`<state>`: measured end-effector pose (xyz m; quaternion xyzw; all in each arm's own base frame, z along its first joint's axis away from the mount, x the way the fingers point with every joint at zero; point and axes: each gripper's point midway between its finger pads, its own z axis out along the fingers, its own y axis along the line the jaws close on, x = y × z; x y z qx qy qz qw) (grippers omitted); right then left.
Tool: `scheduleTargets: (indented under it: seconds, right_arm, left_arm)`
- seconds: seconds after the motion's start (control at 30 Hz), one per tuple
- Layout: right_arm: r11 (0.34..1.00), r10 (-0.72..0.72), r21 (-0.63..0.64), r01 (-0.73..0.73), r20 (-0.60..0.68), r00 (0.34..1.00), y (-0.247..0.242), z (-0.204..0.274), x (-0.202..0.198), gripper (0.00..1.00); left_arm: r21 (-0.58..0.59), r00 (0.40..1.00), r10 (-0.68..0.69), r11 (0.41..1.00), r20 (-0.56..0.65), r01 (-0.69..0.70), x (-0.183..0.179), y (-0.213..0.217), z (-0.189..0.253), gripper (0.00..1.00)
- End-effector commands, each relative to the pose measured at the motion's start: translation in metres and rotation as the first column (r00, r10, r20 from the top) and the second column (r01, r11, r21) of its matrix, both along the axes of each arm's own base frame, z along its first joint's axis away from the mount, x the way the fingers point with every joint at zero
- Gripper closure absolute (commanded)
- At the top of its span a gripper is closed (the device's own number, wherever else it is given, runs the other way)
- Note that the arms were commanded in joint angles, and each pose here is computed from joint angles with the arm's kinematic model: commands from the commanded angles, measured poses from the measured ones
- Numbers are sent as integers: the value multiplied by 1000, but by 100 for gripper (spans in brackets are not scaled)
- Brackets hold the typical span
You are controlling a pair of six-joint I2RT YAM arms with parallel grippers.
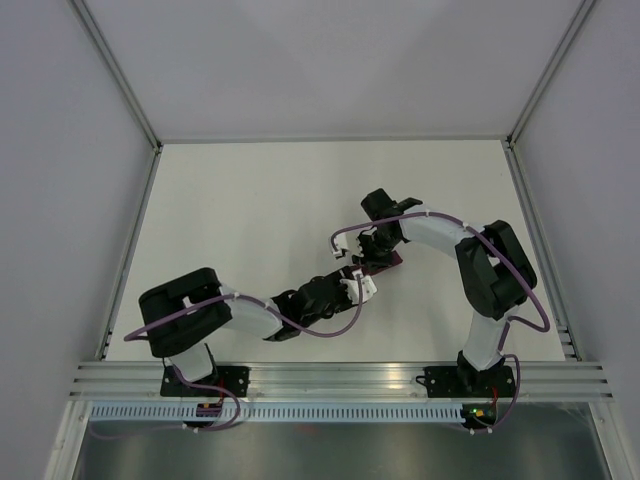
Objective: Fold the napkin, place the utensils inside, and roll it up
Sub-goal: Roll the napkin with the utensil
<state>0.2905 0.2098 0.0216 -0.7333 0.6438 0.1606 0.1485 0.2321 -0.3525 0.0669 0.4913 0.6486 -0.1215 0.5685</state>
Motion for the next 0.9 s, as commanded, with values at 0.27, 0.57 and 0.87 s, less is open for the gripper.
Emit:
scheduleTargets:
  seconds: [0.27, 0.57, 0.87]
  right_arm:
    - [995, -25, -97, 14, -109, 994, -18, -35, -18, 82]
    - [995, -27, -102, 15, -117, 993, -20, -37, -18, 82]
    - [995, -29, -99, 16, -130, 991, -19, -33, -17, 82]
  left_arm:
    - [111, 995, -36, 994, 89, 26, 20, -19, -20, 45]
    - [116, 999, 37, 993, 2, -37, 35, -6, -38, 46]
    - [185, 996, 31, 983, -83, -15, 32, -4, -61, 53]
